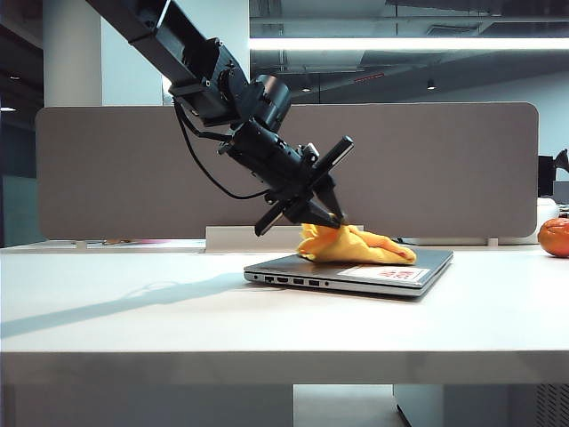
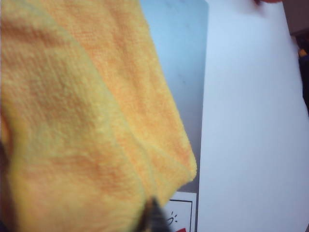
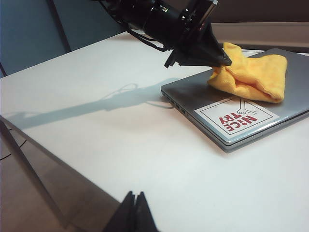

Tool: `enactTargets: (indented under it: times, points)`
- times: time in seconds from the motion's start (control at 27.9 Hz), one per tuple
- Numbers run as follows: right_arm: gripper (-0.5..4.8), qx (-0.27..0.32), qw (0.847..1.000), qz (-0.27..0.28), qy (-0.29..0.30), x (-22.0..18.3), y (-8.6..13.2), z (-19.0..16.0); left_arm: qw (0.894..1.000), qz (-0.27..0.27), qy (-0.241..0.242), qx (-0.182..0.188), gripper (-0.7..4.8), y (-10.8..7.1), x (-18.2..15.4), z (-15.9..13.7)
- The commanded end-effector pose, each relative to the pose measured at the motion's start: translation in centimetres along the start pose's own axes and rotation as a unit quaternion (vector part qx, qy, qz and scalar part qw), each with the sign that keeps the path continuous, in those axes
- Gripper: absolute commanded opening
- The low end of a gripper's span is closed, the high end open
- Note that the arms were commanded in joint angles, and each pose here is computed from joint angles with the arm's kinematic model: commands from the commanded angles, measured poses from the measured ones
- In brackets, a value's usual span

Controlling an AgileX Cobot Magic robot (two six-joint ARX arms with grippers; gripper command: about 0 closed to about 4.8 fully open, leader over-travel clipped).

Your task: Pick up the yellow rag and put it over the laptop.

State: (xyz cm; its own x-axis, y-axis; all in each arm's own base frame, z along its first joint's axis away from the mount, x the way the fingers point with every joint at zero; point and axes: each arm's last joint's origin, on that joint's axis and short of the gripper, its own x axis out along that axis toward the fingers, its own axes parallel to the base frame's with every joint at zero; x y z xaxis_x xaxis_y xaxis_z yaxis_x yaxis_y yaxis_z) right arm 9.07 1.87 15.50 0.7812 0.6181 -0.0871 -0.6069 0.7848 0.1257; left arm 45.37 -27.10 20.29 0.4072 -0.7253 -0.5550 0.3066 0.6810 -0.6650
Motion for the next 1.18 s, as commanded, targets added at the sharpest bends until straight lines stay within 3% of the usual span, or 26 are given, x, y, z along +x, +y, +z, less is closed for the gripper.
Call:
enactTargets:
  times: [0.04,0.14,0.29,0.57,0.79,0.93,1.0,1.18]
  points:
    - [-0.06,-0.002,1.000,-0.001,-0.003,0.0,0.0,0.0,1.000,0.005,0.016,-0.005,1.22,0.0,-0.2,-0.2]
    - [-0.06,-0.002,1.000,-0.001,-0.003,0.0,0.0,0.0,1.000,0.017,0.026,0.003,1.30,0.2,-0.2,-0.4]
    - [-0.06,-0.002,1.000,-0.001,-0.003,0.0,0.0,0.0,0.999,0.024,0.038,0.028,1.82,0.3,-0.3,-0.6]
    - [-0.06,-0.002,1.000,-0.001,-0.003,0.0,0.0,0.0,0.994,0.078,0.053,0.060,1.85,0.6,-1.9,-0.5]
    - [-0.06,-0.002,1.000,-0.001,-0.003,0.0,0.0,0.0,0.989,0.109,0.052,0.083,1.84,0.4,-5.0,0.6]
    - [-0.06,-0.008,1.000,-0.015,-0.005,0.0,-0.1,0.0,0.988,0.121,0.060,0.079,1.83,0.2,-7.6,1.3]
    - [-0.06,-0.009,0.999,-0.050,-0.007,0.0,-0.3,0.0,0.985,0.131,0.067,0.093,1.47,-0.1,-9.2,1.5]
    - [-0.06,-0.008,0.989,-0.150,-0.013,-0.1,-0.9,0.1,0.975,0.167,0.062,0.136,-0.07,-1.1,-11.9,1.8]
